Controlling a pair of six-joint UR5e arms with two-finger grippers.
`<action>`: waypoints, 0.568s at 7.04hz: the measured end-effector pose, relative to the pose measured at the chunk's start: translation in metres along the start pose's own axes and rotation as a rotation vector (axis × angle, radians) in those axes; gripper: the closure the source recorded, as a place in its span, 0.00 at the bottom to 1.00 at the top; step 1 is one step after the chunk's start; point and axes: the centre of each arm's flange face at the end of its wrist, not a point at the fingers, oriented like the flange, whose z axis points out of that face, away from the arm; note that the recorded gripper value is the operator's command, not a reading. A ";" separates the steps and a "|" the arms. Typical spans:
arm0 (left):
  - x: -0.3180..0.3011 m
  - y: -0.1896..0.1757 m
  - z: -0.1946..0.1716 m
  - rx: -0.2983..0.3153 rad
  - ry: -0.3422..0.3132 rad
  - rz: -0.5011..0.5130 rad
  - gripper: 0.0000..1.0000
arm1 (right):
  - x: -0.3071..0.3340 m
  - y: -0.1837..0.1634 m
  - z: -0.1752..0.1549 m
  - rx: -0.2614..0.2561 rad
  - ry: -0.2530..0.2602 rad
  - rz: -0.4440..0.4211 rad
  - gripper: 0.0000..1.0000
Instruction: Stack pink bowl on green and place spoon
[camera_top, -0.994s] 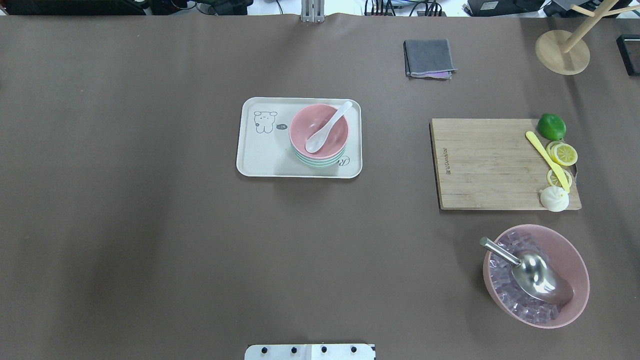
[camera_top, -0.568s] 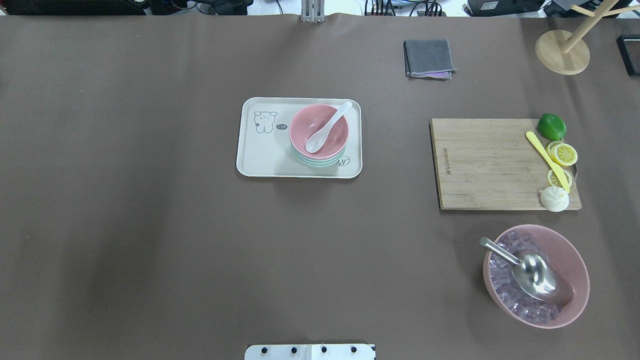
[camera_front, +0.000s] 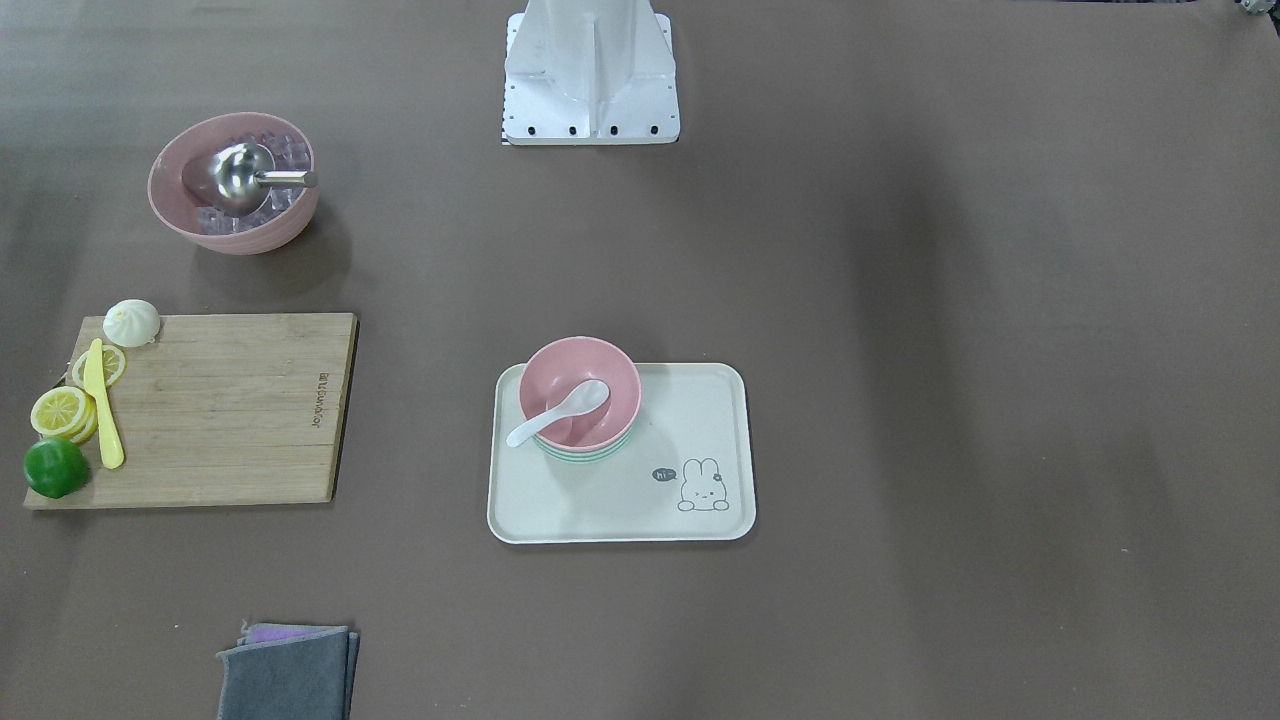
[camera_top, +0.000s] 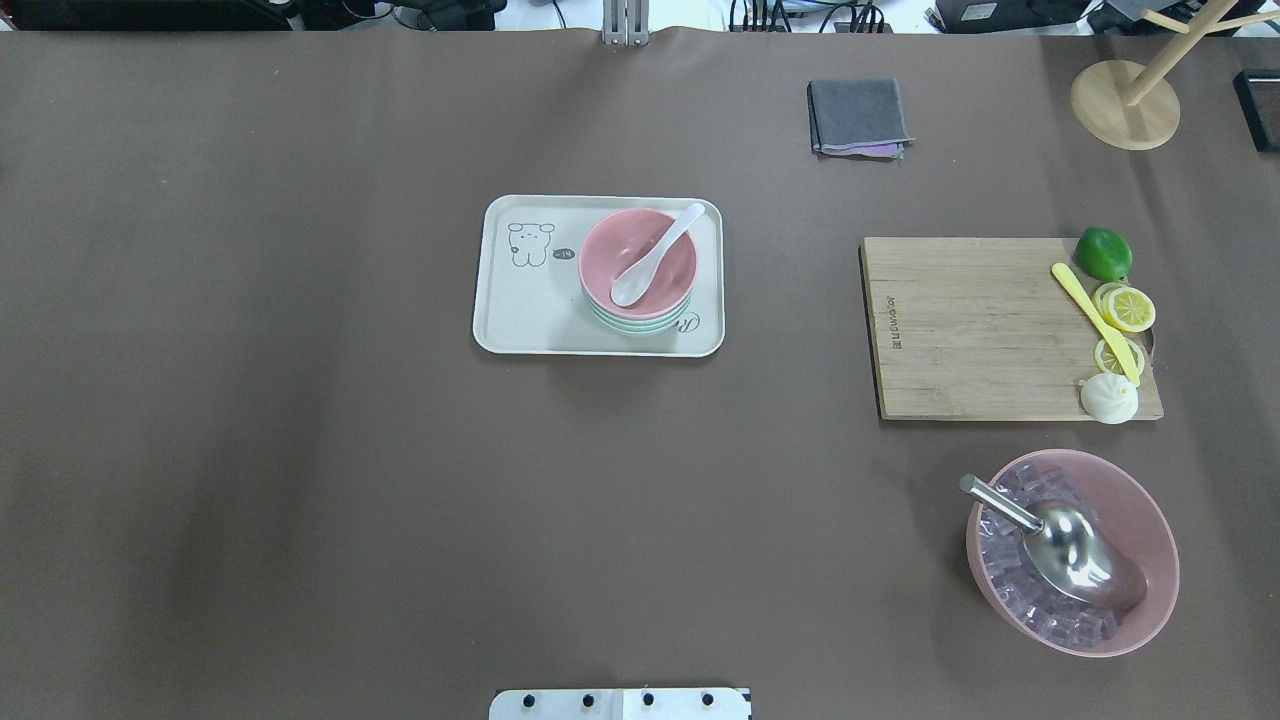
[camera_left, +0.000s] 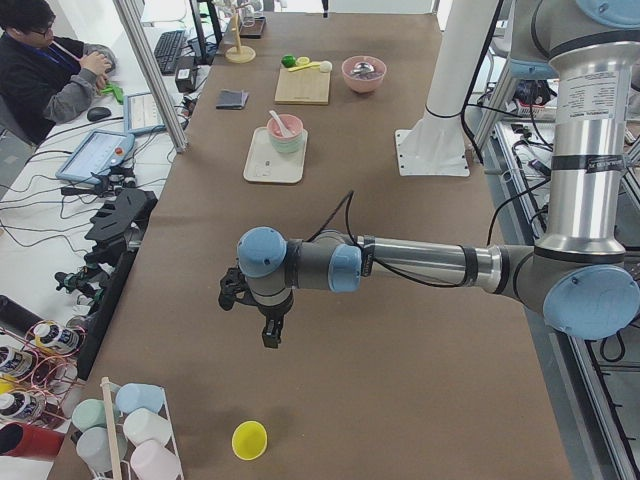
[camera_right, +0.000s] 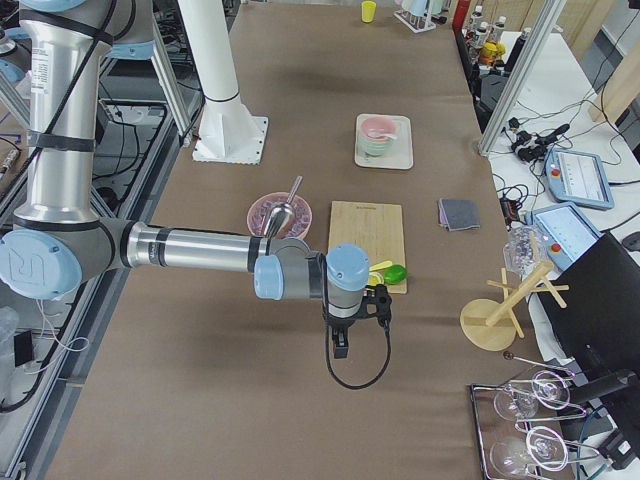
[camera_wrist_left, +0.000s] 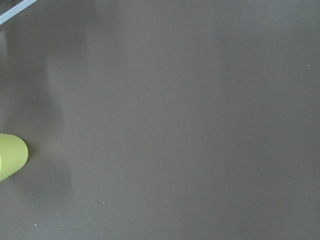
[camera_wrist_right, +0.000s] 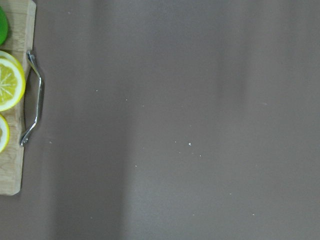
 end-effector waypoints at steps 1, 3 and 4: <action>-0.002 0.002 0.001 -0.002 -0.002 0.000 0.02 | -0.006 -0.007 -0.007 -0.014 -0.003 0.012 0.00; -0.004 0.007 0.004 -0.005 -0.003 -0.002 0.02 | -0.011 -0.008 -0.011 -0.019 -0.006 0.018 0.00; -0.005 0.008 0.004 -0.005 -0.003 -0.002 0.02 | -0.010 -0.007 -0.010 -0.020 -0.007 0.018 0.00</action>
